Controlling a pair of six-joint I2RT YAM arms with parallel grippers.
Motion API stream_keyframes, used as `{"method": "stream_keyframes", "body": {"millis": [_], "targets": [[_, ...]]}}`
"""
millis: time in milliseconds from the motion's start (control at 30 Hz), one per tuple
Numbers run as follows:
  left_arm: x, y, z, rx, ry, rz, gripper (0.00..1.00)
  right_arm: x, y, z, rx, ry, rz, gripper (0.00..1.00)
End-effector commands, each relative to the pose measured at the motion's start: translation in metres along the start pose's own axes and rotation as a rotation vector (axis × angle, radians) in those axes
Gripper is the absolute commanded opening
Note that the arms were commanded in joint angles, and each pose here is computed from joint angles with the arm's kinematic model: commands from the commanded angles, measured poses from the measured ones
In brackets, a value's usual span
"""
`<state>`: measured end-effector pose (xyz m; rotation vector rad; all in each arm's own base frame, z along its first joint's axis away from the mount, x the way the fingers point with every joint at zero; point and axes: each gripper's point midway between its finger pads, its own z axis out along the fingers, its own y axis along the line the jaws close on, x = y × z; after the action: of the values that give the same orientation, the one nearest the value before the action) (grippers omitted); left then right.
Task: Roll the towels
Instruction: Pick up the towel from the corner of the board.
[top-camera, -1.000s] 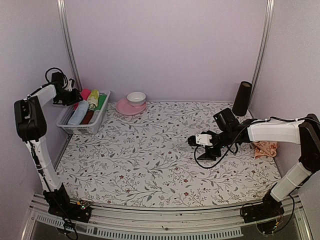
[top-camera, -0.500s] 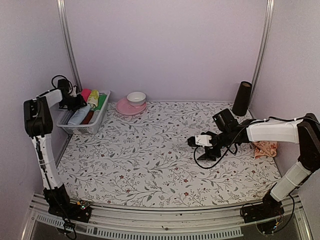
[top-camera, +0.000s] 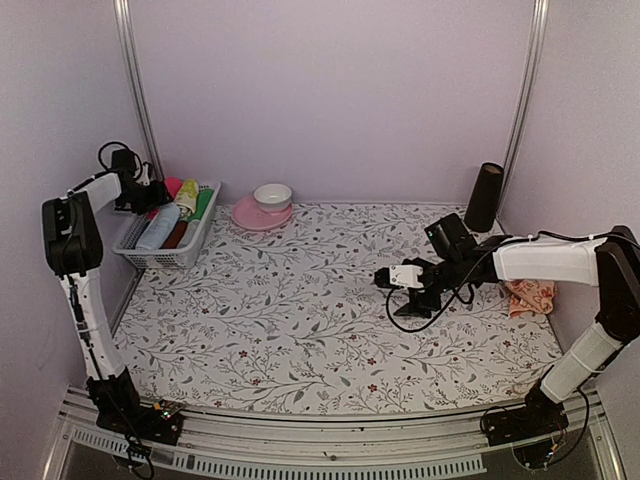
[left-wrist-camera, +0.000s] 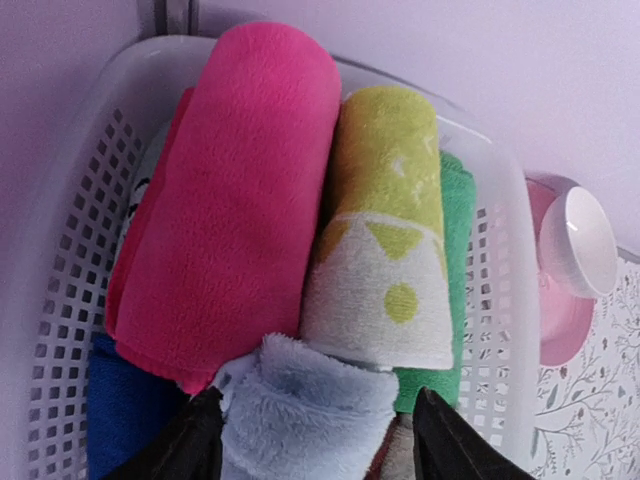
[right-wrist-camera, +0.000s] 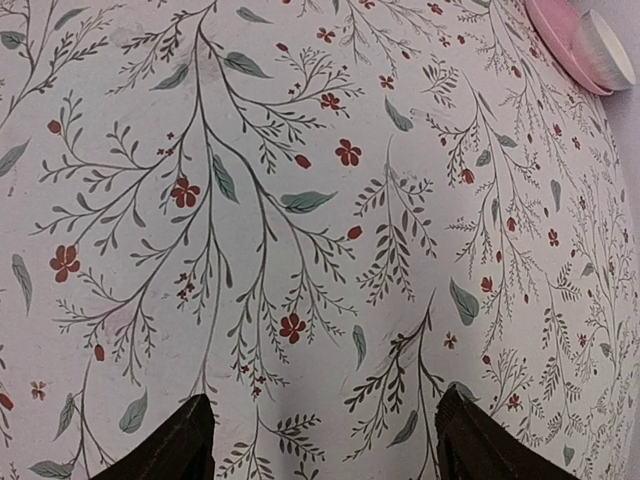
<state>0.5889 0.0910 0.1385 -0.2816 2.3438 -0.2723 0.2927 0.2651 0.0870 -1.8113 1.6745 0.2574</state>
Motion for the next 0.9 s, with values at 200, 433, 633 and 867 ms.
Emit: {"method": "stream_keyframes", "body": {"millis": [200,433,633,867], "targets": [[-0.047,-0.107,-0.113,0.051,-0.165,0.11,0.97,0.031,-0.119,-0.094,0.395,0.027,0.266,0.9],[0.045,-0.234,-0.133,0.142,-0.115,0.291,0.97,0.136,-0.161,-0.148,0.609,0.231,0.527,0.96],[0.157,-0.316,-0.149,0.276,0.004,0.435,0.97,0.227,-0.16,-0.153,0.643,0.404,0.754,0.93],[0.218,-0.355,-0.185,0.391,0.05,0.532,0.97,0.273,-0.164,-0.127,0.618,0.427,0.894,0.83]]}}
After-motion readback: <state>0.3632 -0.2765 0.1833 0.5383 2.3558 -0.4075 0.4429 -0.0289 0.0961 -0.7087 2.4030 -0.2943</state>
